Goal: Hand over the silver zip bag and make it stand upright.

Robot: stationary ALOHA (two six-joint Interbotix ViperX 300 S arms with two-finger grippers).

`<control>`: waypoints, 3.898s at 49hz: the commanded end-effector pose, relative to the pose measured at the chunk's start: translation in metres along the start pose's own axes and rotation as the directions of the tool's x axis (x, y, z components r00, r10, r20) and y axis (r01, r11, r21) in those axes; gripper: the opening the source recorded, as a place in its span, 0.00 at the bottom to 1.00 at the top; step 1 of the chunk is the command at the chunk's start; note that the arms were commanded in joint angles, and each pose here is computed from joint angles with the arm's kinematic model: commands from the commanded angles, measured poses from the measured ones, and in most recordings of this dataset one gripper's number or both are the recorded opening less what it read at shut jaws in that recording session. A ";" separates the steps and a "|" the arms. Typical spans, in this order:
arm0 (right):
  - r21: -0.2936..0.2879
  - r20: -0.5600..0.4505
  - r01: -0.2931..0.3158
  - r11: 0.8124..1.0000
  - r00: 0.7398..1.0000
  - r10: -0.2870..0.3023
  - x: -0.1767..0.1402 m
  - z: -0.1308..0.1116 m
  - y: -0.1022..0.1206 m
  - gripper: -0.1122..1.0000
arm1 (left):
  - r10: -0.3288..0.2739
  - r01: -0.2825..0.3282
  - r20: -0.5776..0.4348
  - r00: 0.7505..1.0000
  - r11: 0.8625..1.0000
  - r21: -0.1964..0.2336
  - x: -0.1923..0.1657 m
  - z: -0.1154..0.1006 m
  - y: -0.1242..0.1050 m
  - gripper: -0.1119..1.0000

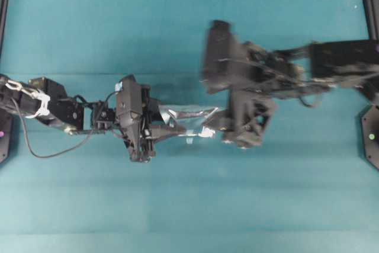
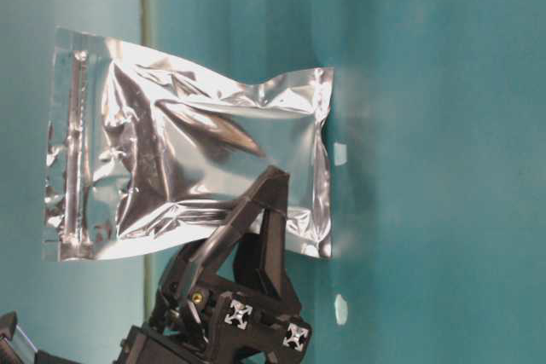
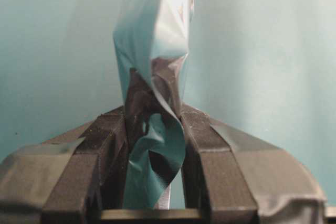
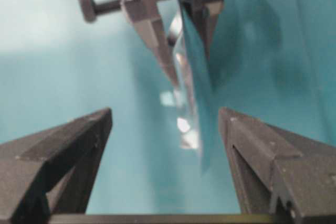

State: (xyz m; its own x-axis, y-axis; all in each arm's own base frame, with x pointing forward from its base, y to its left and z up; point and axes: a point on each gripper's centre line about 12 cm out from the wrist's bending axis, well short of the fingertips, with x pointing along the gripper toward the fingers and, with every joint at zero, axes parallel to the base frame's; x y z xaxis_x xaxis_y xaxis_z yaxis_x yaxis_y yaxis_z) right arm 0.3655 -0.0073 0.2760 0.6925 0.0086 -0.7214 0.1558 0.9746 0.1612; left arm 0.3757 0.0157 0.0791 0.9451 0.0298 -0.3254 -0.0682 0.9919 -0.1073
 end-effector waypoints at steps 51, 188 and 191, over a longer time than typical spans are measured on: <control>0.025 0.361 -0.058 0.998 0.932 0.045 -0.066 -0.056 -0.016 0.87 | -0.034 0.034 0.021 0.999 0.999 0.019 0.003 0.006 -0.013 0.37; 0.021 0.358 -0.065 0.998 0.932 0.053 -0.060 -0.072 -0.016 0.87 | -0.039 0.038 0.020 0.999 0.999 0.019 0.003 0.006 -0.015 0.37; 0.021 0.356 -0.065 0.998 0.933 0.053 -0.060 -0.072 -0.016 0.87 | -0.039 0.038 0.019 0.999 0.999 0.018 0.002 0.005 -0.015 0.37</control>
State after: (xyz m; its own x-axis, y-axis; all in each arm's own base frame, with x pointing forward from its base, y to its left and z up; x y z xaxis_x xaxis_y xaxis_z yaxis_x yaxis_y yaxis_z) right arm 0.2698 -0.0078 0.2638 0.8985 -0.0213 -0.4384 0.1257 0.9695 0.2104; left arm 0.3779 0.0066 0.0805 0.9475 0.0077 -0.3195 -0.0426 0.9938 -0.1022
